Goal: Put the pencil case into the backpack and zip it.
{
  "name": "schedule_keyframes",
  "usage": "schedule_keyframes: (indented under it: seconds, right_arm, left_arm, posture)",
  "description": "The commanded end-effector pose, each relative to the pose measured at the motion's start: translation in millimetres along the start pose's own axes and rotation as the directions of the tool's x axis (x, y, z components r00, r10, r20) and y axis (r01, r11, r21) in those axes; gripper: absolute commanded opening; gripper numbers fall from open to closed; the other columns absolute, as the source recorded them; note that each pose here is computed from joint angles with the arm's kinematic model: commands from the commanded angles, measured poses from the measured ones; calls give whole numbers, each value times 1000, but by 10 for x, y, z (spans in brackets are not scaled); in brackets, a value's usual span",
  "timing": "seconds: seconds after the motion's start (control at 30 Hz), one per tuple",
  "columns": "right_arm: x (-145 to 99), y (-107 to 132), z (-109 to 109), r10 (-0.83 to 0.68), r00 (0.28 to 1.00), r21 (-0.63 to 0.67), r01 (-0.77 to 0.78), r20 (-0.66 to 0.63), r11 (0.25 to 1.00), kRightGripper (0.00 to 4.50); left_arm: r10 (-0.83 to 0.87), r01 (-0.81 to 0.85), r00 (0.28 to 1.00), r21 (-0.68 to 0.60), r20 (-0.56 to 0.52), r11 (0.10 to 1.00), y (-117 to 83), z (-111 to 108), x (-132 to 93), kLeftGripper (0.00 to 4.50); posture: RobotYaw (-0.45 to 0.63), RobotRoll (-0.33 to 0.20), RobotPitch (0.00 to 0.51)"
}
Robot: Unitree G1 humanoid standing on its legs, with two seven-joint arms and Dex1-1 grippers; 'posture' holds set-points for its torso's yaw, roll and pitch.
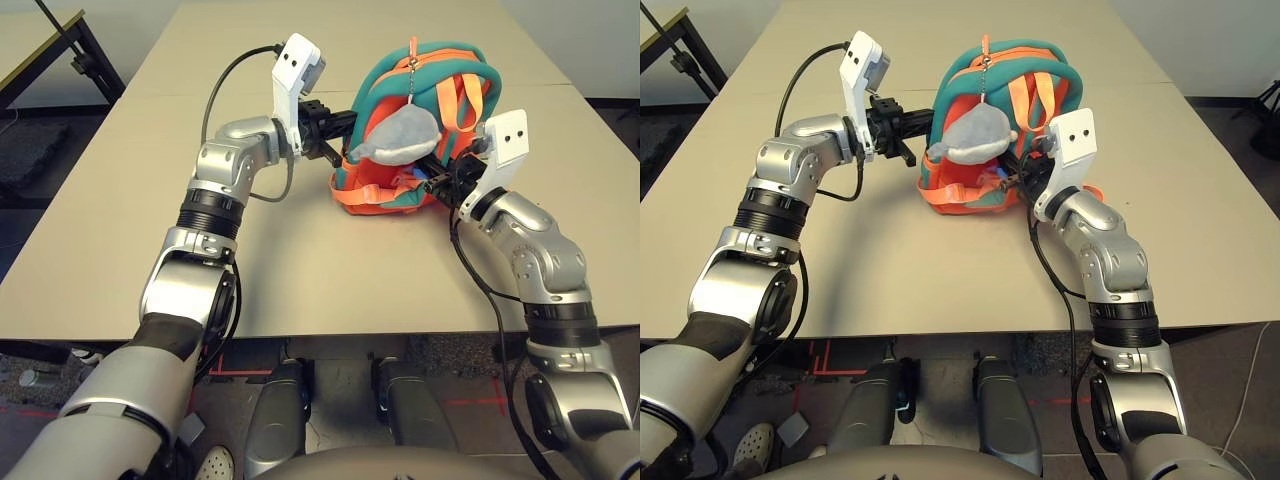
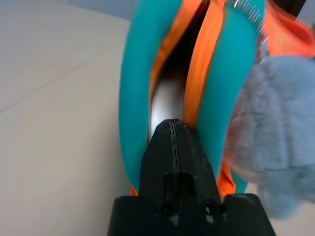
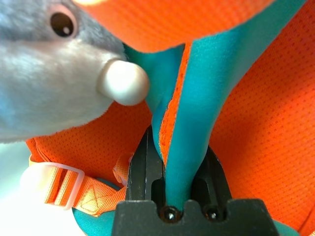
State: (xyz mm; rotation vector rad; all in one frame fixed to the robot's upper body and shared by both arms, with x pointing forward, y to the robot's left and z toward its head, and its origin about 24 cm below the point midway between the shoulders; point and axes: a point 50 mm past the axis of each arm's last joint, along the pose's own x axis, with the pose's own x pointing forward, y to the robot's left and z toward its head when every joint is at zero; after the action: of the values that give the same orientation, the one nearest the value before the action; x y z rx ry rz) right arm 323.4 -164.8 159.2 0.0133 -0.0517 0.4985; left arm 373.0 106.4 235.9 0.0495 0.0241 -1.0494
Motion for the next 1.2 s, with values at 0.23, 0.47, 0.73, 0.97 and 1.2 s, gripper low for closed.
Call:
schedule_keyframes:
  seconds: [0.23,0.47,0.73,0.97,1.2]
  right_arm:
    - [-21,-35,-158,-20,997,10,21,-77,1000,190]
    - [11,-29,-169,-8,997,11,9,-81,1000,190]
    - [27,-23,-182,-3,997,12,4,-81,1000,190]
    - [25,-29,-186,-9,997,13,10,-79,1000,190]
    - [39,-19,-181,-5,997,9,6,-78,1000,190]
  left_arm:
    - [9,-8,998,-7,58,1000,-126,376,-577,0]
    - [-46,46,999,16,-8,999,-346,487,-746,613]
    - [-133,137,988,42,-83,990,-538,416,-645,3714]
    - [-142,157,979,97,-148,983,-617,268,-393,4500]
    - [-77,114,979,191,-190,975,-552,169,-155,4500]
  posture:
    - [-130,0,131]
    - [-108,0,132]
    - [-112,0,129]
    - [-118,0,126]
    - [-134,0,125]
